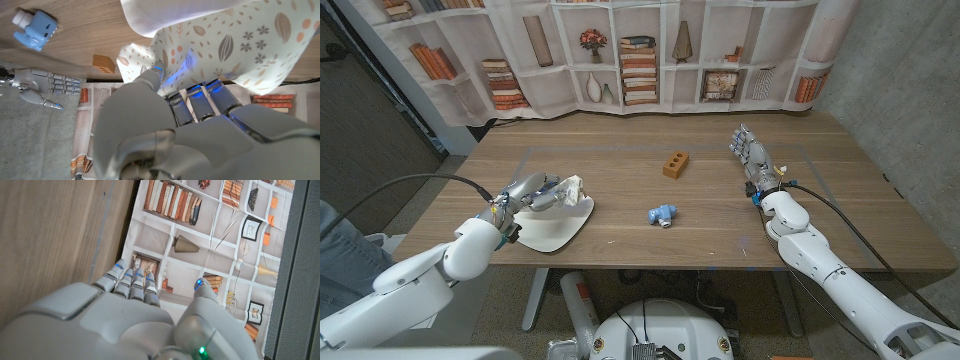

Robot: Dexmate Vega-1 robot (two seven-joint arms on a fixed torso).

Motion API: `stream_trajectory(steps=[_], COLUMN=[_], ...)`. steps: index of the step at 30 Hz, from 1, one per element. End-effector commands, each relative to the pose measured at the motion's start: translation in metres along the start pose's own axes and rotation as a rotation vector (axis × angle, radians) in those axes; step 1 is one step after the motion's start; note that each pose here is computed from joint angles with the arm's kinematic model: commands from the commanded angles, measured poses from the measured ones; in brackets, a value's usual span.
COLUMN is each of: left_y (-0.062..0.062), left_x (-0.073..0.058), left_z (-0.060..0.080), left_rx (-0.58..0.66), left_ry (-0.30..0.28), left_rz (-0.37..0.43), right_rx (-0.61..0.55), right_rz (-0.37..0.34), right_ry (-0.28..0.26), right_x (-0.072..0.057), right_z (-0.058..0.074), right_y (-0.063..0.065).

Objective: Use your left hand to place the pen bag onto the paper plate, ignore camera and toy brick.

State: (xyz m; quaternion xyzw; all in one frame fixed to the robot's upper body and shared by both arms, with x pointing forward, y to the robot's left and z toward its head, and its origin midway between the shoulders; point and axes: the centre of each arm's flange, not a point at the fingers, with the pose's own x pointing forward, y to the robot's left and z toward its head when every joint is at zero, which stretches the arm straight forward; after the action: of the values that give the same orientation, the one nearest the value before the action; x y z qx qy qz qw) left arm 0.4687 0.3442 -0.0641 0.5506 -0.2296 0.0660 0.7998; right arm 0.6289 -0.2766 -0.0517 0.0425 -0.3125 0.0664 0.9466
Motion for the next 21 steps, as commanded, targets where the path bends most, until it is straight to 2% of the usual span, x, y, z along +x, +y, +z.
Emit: stream_trajectory(steps=[1,10,16,21], left_y=[-0.003,-0.009,-0.018,-0.018], left_x=[-0.004,-0.003,-0.001,-0.001], left_z=[-0.002,-0.004,-0.003,-0.002], left_rx=[0.028,0.019,-0.001,0.004], left_ry=[0.02,0.025,0.018,0.02], left_rz=[0.017,0.012,0.001,-0.003], right_rx=[0.002,0.001,0.011,0.013], right_rz=[-0.003,-0.007,-0.007,-0.006], right_ry=[0.008,0.01,0.017,0.017], right_x=[-0.004,-0.007,-0.008,-0.008], right_z=[-0.001,-0.001,-0.006,-0.007], right_y=[-0.004,-0.006,-0.005,-0.005])
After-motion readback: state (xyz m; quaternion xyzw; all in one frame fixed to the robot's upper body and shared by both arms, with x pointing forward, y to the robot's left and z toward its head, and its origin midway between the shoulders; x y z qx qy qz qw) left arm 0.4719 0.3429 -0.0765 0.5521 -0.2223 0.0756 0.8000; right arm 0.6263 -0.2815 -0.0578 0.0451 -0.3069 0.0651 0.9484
